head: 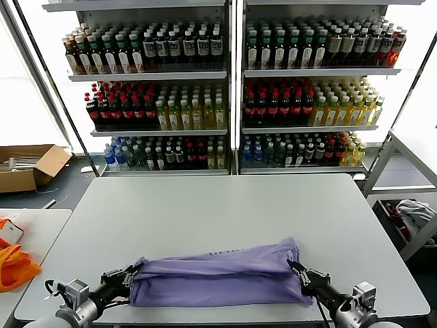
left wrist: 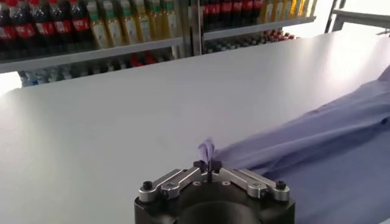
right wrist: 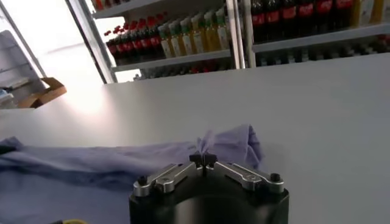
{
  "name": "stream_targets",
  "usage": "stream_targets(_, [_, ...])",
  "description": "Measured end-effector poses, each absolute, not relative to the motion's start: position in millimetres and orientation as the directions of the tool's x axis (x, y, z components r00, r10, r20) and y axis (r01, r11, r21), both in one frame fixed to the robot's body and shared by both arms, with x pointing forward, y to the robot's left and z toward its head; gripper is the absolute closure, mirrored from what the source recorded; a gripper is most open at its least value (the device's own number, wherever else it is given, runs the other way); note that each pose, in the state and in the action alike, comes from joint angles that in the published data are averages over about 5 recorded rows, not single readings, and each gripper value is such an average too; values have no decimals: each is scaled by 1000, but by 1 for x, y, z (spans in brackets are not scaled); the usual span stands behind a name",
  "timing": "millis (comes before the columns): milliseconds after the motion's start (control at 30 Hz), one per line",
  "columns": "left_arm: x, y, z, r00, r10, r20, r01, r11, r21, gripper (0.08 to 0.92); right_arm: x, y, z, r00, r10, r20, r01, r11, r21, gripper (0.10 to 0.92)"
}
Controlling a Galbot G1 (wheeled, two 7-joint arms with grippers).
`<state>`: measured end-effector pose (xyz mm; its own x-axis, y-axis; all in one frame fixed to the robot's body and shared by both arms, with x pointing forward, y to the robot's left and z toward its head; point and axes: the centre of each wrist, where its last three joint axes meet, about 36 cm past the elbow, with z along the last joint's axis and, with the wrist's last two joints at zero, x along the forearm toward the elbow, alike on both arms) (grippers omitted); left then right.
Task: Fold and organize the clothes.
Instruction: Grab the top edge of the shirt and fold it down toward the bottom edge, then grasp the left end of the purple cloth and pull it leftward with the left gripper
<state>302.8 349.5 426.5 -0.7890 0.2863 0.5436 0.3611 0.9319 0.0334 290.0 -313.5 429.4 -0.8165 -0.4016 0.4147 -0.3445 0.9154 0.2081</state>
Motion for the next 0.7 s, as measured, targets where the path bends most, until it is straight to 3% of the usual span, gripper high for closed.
stream_targets(400, [283, 343, 444, -842, 198, 501, 269, 960, 73, 509, 288, -325, 420, -915, -325, 239, -301, 944, 133, 469])
stream_targets(700, [260, 311, 419, -873, 78, 481, 105, 994, 29, 250, 278, -340, 408, -975, -201, 90, -190, 975, 117, 227])
